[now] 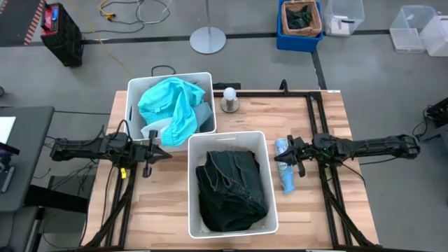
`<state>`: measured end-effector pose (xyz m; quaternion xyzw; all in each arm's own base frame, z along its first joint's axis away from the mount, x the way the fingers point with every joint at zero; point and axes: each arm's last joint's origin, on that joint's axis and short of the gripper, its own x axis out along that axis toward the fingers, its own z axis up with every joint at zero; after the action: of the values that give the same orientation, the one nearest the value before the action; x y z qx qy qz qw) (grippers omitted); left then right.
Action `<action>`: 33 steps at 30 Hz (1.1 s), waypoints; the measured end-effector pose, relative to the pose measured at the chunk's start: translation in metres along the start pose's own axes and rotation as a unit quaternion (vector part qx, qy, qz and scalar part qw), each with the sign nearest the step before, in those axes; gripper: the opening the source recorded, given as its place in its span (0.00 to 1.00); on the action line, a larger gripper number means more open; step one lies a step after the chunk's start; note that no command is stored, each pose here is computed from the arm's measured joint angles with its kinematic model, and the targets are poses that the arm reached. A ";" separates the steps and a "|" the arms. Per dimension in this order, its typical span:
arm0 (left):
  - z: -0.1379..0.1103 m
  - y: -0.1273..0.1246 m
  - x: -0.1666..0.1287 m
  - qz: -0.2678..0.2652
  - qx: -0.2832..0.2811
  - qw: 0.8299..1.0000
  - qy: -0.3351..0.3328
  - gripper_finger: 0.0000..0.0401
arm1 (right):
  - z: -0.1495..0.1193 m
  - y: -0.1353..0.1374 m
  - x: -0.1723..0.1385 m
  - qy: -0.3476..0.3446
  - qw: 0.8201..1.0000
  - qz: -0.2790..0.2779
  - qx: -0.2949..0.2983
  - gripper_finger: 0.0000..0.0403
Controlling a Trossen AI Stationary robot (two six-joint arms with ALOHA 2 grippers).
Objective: Sort clothes
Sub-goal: Return to Home Position
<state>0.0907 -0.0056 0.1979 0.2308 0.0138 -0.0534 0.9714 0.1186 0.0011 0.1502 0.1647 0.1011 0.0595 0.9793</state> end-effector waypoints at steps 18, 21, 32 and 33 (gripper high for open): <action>0.000 -0.001 0.000 -0.005 0.010 1.000 -0.001 0.01 | 0.000 0.000 0.000 0.000 1.000 0.000 0.000 0.07; 0.001 -0.003 0.000 -0.012 0.014 1.000 -0.004 0.01 | 0.000 0.000 0.000 0.000 1.000 0.000 0.000 0.07; 0.001 -0.002 0.000 -0.012 0.006 1.000 -0.005 0.01 | 0.000 0.000 0.000 0.000 1.000 0.000 0.001 0.07; 0.001 -0.002 0.000 -0.012 0.006 1.000 -0.005 0.01 | 0.000 0.000 0.000 0.000 1.000 0.000 0.001 0.07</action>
<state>0.0904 -0.0083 0.1980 0.2363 0.0111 -0.0660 0.9694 0.1186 0.0011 0.1499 0.1653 0.1017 0.0592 0.9792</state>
